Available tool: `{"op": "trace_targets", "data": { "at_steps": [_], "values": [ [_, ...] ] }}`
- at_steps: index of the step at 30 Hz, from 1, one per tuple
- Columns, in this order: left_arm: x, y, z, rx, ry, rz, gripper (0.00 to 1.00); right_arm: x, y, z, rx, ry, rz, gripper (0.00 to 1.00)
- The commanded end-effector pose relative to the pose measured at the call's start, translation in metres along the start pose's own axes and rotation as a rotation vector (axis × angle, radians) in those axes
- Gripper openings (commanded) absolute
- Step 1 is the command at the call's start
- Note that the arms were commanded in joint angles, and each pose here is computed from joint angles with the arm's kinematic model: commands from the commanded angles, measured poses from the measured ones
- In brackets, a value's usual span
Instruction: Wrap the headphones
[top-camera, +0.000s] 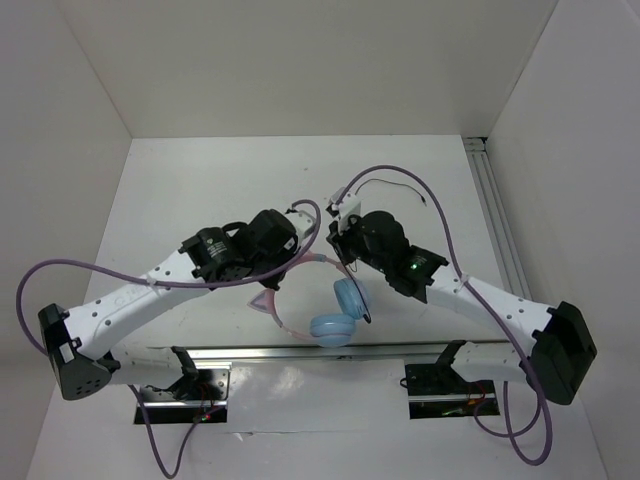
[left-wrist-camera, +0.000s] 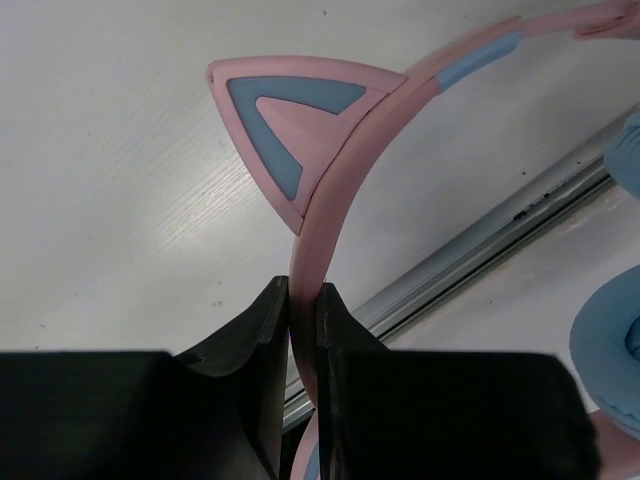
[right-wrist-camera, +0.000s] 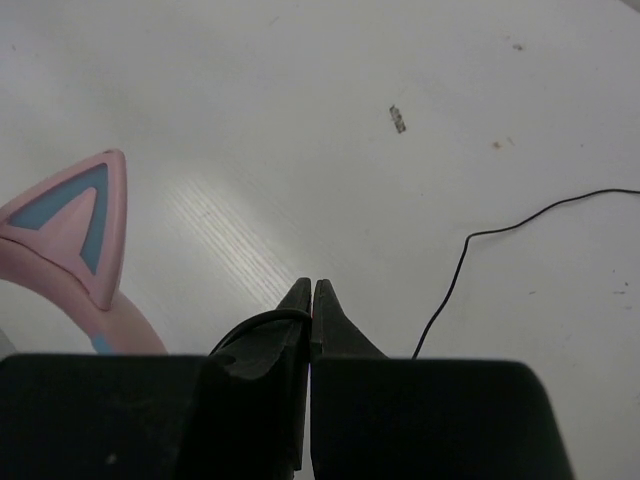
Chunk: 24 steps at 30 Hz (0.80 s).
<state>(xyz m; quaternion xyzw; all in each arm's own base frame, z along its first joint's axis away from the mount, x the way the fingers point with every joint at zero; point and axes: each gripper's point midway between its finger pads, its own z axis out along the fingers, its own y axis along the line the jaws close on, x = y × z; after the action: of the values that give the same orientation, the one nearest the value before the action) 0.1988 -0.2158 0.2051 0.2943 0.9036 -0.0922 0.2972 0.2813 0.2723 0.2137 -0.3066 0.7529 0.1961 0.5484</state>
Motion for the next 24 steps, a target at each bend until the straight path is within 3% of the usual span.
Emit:
{"op": "trace_targets", "data": {
  "at_steps": [1,5,13,19,21,24],
  "values": [
    [-0.017,-0.043,-0.019,0.176,-0.083,0.111,0.0,-0.011,0.006,0.007,-0.03,0.006,-0.041,0.01],
    [-0.016,-0.044,-0.025,0.168,-0.105,0.136,0.0,0.001,0.01,0.012,-0.041,0.066,-0.066,0.02],
    [-0.027,-0.059,-0.07,0.32,-0.274,0.189,0.0,0.012,0.036,0.018,-0.202,0.109,-0.103,0.02],
    [-0.029,-0.054,-0.079,0.308,-0.315,0.181,0.0,0.01,0.044,0.02,-0.297,0.097,-0.106,0.05],
    [-0.03,-0.052,-0.078,0.297,-0.317,0.179,0.0,0.003,0.046,0.02,-0.35,0.056,-0.094,0.13],
    [-0.033,-0.052,-0.083,0.304,-0.352,0.175,0.0,-0.001,0.054,0.021,-0.423,0.022,-0.078,0.15]
  ]
}}
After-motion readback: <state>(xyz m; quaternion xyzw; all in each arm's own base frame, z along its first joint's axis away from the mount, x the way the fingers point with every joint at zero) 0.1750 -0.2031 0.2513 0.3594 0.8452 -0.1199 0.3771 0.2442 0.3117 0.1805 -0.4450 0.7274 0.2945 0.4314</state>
